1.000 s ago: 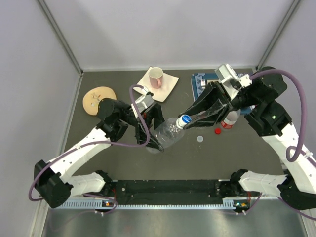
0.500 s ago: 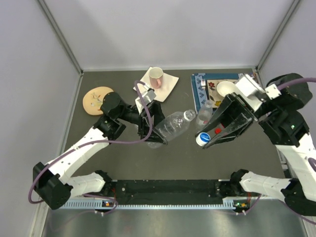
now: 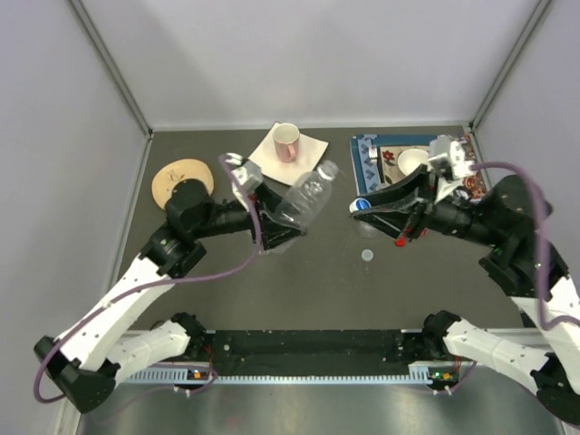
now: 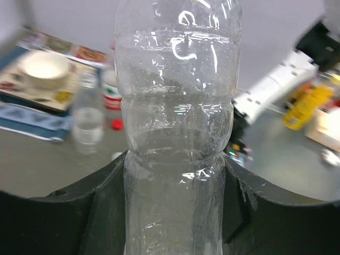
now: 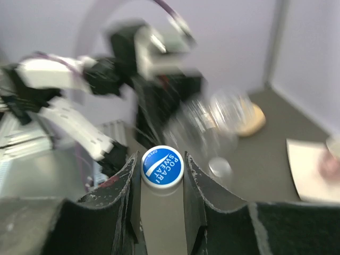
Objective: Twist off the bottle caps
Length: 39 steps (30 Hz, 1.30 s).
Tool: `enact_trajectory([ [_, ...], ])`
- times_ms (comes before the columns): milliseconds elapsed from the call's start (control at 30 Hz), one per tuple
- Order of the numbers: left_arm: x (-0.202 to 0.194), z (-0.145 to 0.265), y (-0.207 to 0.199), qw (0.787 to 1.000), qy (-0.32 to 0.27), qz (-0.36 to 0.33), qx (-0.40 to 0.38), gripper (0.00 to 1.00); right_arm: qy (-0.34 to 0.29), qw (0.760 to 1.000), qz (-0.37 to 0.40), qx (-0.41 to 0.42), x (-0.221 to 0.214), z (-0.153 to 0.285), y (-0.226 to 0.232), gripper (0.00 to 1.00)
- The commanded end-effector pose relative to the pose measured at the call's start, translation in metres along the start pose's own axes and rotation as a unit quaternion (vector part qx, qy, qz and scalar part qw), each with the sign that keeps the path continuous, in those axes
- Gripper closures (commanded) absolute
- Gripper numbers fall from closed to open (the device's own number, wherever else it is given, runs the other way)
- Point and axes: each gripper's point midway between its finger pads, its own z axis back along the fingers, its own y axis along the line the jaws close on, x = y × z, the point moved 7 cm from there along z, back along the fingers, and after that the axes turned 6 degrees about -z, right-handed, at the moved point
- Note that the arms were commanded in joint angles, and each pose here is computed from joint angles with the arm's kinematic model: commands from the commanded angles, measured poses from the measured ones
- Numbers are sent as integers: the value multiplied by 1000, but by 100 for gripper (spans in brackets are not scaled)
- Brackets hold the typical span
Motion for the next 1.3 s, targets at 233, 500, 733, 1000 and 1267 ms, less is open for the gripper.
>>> enact_trajectory([
  [233, 37, 66, 9, 937, -127, -127, 298, 39, 98, 947, -96, -289, -144, 16, -82, 100],
  [500, 38, 90, -3, 918, -157, -144, 334, 39, 184, 890, -152, -389, -244, 2, -117, 100],
  [733, 33, 100, -11, 914, -166, -149, 340, 38, 242, 851, -170, -434, -289, -15, -139, 100],
  [1000, 28, 106, -17, 914, -165, -150, 339, 38, 283, 822, -185, -458, -327, -29, -156, 100],
  [1267, 25, 103, -15, 917, -165, -145, 333, 38, 282, 798, -169, -505, -344, -37, -177, 100],
])
